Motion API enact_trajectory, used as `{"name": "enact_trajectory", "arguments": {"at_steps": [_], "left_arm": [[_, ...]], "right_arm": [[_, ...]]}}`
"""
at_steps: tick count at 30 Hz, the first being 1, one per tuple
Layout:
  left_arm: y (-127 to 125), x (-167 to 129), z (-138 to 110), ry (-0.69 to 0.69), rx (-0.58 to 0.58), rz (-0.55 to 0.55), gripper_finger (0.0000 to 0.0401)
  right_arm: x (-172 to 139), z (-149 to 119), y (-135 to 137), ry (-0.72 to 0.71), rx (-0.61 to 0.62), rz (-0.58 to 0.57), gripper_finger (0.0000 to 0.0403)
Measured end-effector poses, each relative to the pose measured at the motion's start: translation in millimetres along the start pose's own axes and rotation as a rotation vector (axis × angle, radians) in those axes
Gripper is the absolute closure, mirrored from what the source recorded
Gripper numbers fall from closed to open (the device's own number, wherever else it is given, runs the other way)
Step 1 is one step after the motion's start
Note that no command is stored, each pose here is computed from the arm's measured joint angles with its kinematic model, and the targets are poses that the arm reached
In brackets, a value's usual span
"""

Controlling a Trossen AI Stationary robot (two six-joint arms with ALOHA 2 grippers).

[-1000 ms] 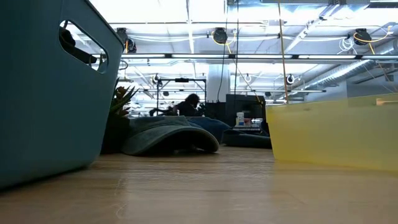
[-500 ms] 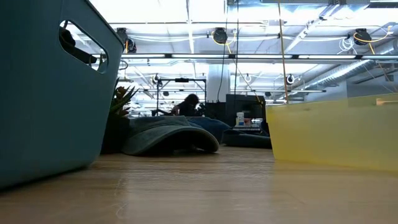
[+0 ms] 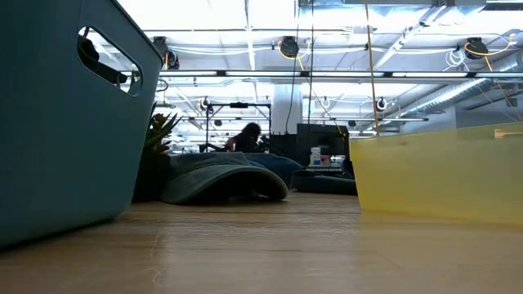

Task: Pick & Place hat
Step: Put the right blue cap into the blue bin

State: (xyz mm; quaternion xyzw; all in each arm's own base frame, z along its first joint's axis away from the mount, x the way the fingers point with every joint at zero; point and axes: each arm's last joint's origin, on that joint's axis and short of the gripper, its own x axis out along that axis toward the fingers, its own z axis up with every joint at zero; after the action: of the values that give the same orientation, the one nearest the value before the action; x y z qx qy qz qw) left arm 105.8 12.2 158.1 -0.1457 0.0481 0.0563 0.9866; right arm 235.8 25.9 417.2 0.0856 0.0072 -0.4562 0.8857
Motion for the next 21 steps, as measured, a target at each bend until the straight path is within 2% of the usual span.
{"name": "enact_trajectory", "arguments": {"at_steps": [3, 8, 10, 18, 21], "left_arm": [[0.0, 0.0, -0.1, 0.000, 0.000, 0.000, 0.0004], [0.0, 0.0, -0.1, 0.000, 0.000, 0.000, 0.0004], [0.0, 0.0, -0.1, 0.001, 0.000, 0.000, 0.0004], [0.0, 0.0, -0.1, 0.000, 0.000, 0.000, 0.0004], [0.0, 0.0, -0.1, 0.001, 0.000, 0.000, 0.0004]], "right_arm": [[0.0, 0.0, -0.1, 0.000, -0.014, -0.001, 0.0057], [0.0, 0.5, 0.2, -0.001, -0.228, 0.005, 0.0057], [-1.1, 2.6, -1.7, -0.005, -0.260, 0.008, 0.0057], [-4.4, 16.6, -19.6, 0.000, -0.226, 0.122, 0.0057], [-5.8, 22.8, -28.4, -0.011, -0.207, 0.119, 0.0057]]}}
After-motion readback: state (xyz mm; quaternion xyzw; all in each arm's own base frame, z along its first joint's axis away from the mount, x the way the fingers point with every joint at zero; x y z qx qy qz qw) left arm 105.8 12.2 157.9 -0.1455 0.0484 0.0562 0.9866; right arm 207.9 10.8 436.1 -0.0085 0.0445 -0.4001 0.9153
